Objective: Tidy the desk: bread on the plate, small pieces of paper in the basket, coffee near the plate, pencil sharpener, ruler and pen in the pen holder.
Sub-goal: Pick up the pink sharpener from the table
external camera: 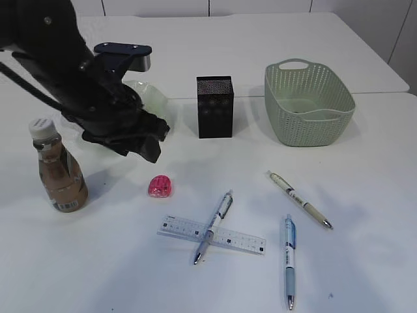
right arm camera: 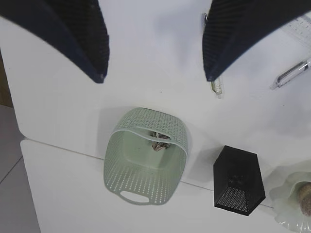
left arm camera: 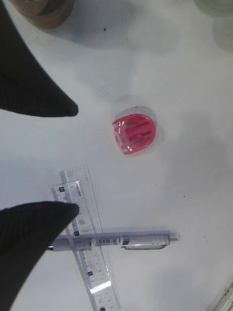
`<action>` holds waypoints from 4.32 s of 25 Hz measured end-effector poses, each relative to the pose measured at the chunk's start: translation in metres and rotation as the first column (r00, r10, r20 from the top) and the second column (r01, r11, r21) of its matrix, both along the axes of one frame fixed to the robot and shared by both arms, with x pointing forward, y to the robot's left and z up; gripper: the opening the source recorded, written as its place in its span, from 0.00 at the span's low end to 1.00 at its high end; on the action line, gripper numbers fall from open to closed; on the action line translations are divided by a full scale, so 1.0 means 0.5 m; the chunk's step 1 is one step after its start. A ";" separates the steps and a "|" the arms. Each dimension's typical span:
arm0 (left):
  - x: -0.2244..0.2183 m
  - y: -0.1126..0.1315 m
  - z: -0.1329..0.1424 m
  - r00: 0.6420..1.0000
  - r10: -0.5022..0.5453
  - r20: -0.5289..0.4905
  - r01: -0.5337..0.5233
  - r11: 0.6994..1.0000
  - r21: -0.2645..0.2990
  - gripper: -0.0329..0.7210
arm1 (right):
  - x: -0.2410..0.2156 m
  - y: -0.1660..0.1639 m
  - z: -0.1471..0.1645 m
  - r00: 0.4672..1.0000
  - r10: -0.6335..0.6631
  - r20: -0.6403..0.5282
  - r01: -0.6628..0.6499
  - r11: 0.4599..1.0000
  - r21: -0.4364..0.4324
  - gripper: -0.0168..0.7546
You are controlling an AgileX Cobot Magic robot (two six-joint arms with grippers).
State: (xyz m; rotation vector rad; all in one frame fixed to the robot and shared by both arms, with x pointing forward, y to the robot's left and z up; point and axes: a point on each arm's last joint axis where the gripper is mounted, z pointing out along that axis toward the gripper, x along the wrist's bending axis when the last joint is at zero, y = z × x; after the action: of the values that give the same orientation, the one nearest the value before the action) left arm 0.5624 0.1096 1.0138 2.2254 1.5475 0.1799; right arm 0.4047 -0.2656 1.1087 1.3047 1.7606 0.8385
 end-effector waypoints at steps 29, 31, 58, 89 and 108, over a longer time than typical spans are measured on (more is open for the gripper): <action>0.100 -0.105 -0.132 0.966 0.116 -0.233 -0.055 0.966 0.252 0.57 | 0.000 0.000 0.000 1.000 -0.001 0.000 0.001 1.000 0.001 0.64; 0.102 -0.103 -0.133 0.960 0.154 -0.234 -0.094 0.964 0.248 0.57 | 0.000 0.000 0.000 1.000 -0.001 0.000 0.001 1.000 0.001 0.64; 0.123 -0.082 -0.176 0.907 0.315 -0.278 -0.252 0.938 0.239 0.57 | 0.001 0.003 0.002 1.000 0.009 0.013 -0.009 1.000 0.006 0.64; 0.137 -0.088 -0.234 0.910 0.311 -0.273 -0.251 0.939 0.234 0.61 | 0.001 0.003 0.003 1.000 0.010 0.016 -0.010 1.000 0.012 0.64; 0.144 -0.088 -0.237 0.923 0.299 -0.241 -0.244 0.942 0.232 0.45 | 0.001 0.003 0.003 1.000 0.010 0.015 -0.010 1.000 0.013 0.64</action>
State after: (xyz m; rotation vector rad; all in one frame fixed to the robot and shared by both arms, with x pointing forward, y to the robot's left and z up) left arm 0.6342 0.0657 0.8951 2.2469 2.0742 0.1152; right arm 0.4052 -0.2639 1.1100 1.2955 1.7539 0.8646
